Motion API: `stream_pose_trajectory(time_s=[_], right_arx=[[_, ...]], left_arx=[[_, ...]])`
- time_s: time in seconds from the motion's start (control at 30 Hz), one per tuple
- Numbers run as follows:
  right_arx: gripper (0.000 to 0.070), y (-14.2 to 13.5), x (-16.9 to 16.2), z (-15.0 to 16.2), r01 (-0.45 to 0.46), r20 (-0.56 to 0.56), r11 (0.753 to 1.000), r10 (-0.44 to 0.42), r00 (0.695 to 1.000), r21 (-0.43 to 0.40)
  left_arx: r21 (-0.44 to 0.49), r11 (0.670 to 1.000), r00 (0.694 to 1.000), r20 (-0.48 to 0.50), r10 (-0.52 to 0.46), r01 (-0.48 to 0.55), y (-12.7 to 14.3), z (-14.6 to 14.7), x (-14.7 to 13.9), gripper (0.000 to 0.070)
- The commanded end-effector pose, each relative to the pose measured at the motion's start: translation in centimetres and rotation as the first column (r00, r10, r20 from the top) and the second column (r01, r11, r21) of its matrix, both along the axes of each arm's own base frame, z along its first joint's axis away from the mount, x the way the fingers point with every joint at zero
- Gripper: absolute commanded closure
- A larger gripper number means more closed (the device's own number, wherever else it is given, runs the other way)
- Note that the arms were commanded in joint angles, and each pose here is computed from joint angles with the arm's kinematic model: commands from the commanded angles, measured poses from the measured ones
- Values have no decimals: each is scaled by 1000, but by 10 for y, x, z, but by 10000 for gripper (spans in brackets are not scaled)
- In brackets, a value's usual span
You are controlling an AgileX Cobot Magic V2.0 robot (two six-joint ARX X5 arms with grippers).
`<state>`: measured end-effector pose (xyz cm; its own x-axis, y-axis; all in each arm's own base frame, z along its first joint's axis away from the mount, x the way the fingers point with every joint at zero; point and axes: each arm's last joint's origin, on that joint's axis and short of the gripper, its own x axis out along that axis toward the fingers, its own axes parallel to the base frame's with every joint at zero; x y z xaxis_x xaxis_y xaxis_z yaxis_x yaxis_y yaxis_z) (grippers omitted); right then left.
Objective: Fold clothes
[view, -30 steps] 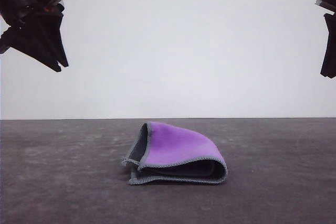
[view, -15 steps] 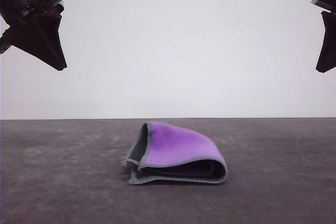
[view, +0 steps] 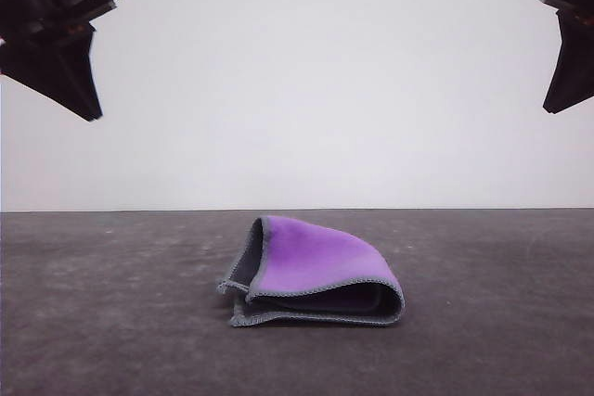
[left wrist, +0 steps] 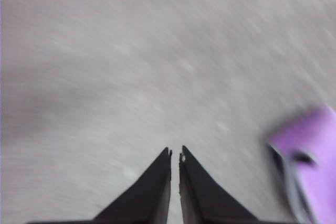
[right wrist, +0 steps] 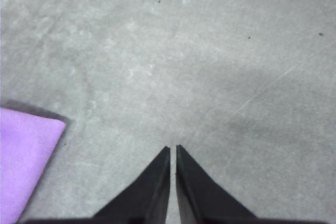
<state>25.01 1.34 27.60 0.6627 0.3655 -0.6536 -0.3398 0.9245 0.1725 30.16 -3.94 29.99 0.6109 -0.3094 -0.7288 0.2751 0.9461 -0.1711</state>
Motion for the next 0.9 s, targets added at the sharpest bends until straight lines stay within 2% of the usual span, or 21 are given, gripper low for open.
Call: stream_pose_trajectory(time_s=[0.0,0.07,0.17,0.37,0.5,0.6,0.77,0.87], right_arx=[[684,0,3,1,1,11,1000,-1,1000,1],[684,0,3,2,1,16,1000,-1,1000,1],[684,0,5,3,1,35,1000,-1,999,2],[684,0,6,5,1,65,1000,-1,998,2],[684,0,7,6,1,82,1000,-1,997,2],[684,0,9,8,1,99,1000,-1,995,2],[684,0,10,9,1,118,1000,-1,993,2],[684,0,10,9,1,123,1000,-1,992,3]], left_arx=[[-17,998,996,59,64,-64,2,-9,-13,683],[-14,996,985,143,94,-93,6,-22,-37,683],[-22,986,946,277,166,-167,15,-48,-79,683],[-83,949,808,504,304,-305,35,-107,-158,683],[-121,930,745,567,352,-347,41,-136,-184,683],[-116,919,737,564,373,-376,42,-147,-194,683],[-83,898,743,531,406,-432,44,-153,-203,683],[-84,898,738,539,406,-432,43,-153,-205,683]])
